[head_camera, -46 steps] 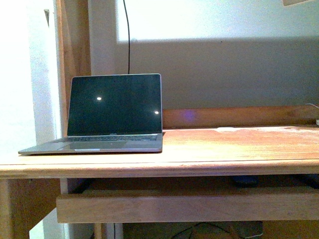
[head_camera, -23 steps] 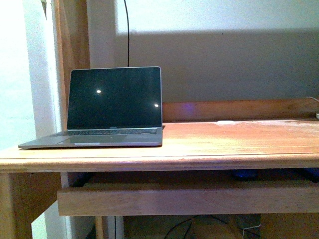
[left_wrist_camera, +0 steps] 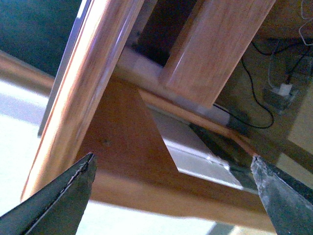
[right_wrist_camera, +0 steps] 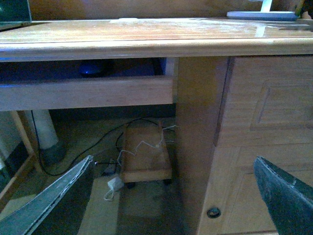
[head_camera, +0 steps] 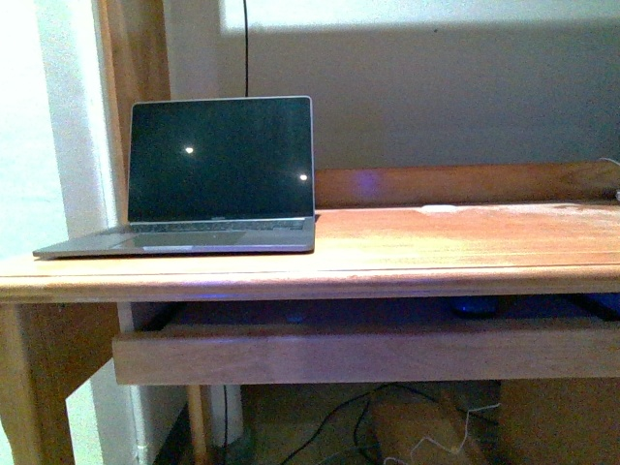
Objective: Place mouse
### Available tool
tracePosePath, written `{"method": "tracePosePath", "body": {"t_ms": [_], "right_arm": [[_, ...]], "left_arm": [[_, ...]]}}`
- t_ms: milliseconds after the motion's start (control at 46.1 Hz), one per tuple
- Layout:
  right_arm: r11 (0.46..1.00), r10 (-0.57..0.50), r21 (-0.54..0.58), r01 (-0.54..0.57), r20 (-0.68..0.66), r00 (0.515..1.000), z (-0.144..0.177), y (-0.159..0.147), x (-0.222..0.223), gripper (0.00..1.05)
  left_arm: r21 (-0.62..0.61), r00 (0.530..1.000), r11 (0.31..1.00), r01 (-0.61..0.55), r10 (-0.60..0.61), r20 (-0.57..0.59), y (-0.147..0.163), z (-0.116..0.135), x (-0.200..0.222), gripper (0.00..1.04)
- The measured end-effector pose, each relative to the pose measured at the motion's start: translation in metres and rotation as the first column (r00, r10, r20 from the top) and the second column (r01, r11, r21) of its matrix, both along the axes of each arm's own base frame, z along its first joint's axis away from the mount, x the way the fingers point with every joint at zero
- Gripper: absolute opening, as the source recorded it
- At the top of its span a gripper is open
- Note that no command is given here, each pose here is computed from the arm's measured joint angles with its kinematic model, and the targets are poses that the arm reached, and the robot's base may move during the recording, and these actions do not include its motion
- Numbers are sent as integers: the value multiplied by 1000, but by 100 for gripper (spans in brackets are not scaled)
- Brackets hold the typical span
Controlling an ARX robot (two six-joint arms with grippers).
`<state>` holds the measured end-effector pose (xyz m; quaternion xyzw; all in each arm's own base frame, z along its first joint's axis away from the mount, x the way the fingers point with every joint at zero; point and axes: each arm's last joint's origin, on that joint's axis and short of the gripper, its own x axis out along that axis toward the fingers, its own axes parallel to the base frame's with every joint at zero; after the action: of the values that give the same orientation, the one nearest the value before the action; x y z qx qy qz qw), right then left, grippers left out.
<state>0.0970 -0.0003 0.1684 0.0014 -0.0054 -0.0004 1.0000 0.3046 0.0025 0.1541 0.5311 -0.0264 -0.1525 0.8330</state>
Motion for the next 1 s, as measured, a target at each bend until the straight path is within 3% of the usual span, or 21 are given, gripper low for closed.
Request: {"method": "tracePosePath", "body": {"t_ms": [260, 760, 890, 999], "right_arm": [[1000, 0, 0, 0, 0, 1000, 0, 0, 0, 97], [1000, 0, 0, 0, 0, 1000, 0, 0, 0, 97], [1000, 0, 0, 0, 0, 1000, 0, 0, 0, 97], [1000, 0, 0, 0, 0, 1000, 0, 0, 0, 97]], "left_arm": [[159, 990, 980, 120, -130, 56, -19, -9, 39, 97], [209, 971, 951, 229, -237, 14, -38, -31, 89, 97], [160, 966, 955, 251, -236, -108, -43, -27, 89, 97], [58, 934, 960, 273, -251, -253, -46, -16, 79, 97]]}}
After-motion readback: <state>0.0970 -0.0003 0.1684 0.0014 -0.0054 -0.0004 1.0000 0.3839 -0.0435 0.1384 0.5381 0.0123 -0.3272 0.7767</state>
